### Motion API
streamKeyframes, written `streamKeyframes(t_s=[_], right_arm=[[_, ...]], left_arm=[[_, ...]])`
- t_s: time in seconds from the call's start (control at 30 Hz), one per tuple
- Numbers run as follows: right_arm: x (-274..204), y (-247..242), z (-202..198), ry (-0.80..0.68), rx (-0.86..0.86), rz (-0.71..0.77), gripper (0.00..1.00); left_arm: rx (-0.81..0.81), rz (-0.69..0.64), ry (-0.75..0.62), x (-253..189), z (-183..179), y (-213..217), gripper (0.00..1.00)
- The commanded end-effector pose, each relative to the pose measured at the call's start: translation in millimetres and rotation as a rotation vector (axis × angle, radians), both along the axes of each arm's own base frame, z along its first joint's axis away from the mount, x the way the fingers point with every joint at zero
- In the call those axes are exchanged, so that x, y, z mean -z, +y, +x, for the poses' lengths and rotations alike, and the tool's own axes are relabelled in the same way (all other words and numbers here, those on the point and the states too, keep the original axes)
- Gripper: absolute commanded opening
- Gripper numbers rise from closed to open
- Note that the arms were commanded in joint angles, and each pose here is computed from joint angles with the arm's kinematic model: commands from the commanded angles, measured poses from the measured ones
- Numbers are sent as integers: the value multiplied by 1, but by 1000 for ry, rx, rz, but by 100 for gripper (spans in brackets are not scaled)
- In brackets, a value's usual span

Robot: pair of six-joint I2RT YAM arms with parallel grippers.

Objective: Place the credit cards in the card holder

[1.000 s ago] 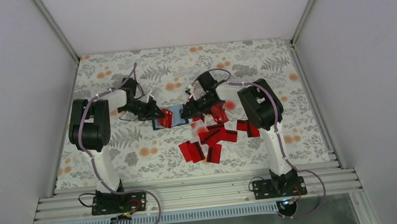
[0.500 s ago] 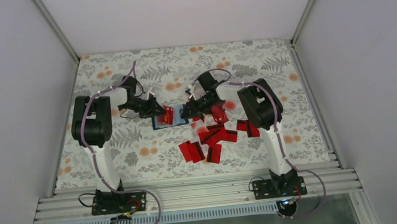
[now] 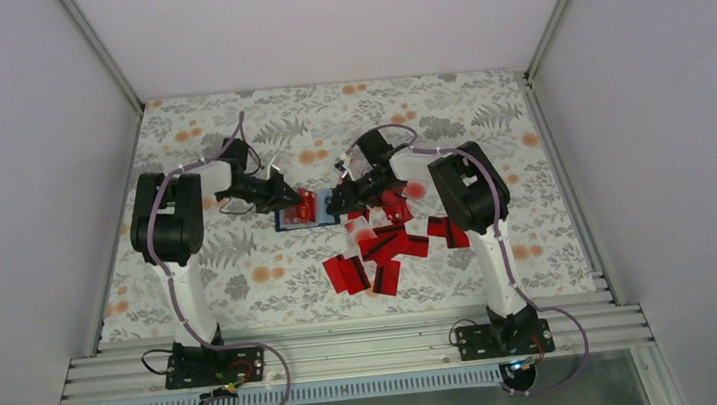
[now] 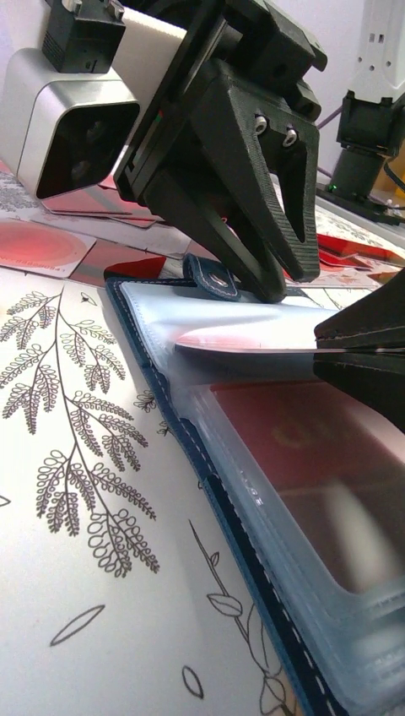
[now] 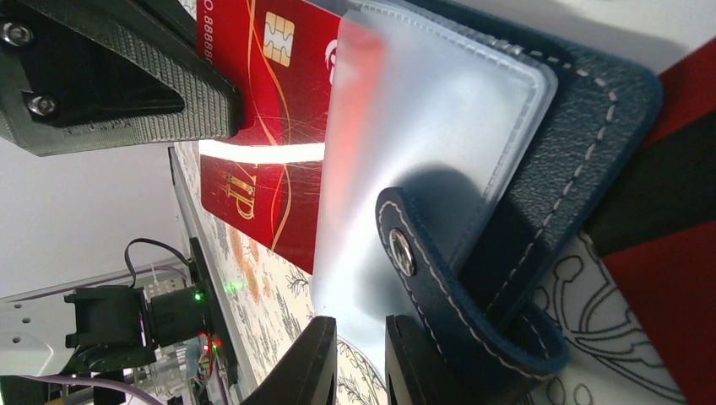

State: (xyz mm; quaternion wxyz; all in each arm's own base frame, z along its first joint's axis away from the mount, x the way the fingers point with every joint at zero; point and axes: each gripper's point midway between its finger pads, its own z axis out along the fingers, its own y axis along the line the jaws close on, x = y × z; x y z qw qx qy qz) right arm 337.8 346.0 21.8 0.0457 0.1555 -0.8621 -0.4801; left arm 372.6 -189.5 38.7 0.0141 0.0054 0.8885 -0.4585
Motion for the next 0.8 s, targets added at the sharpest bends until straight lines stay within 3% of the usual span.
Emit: streamKeyframes(t_s=[0.0, 0.5, 0.77], right_arm=[[67, -28, -11, 62, 30, -220, 17], [61, -28, -10, 41, 30, -216, 17], [7, -23, 13, -65, 33, -130, 20]], left_arm=[[-20, -30, 0, 3, 3, -4, 2], [-18, -47, -8, 12, -6, -17, 2], [-19, 5, -13, 21, -8, -17, 2]])
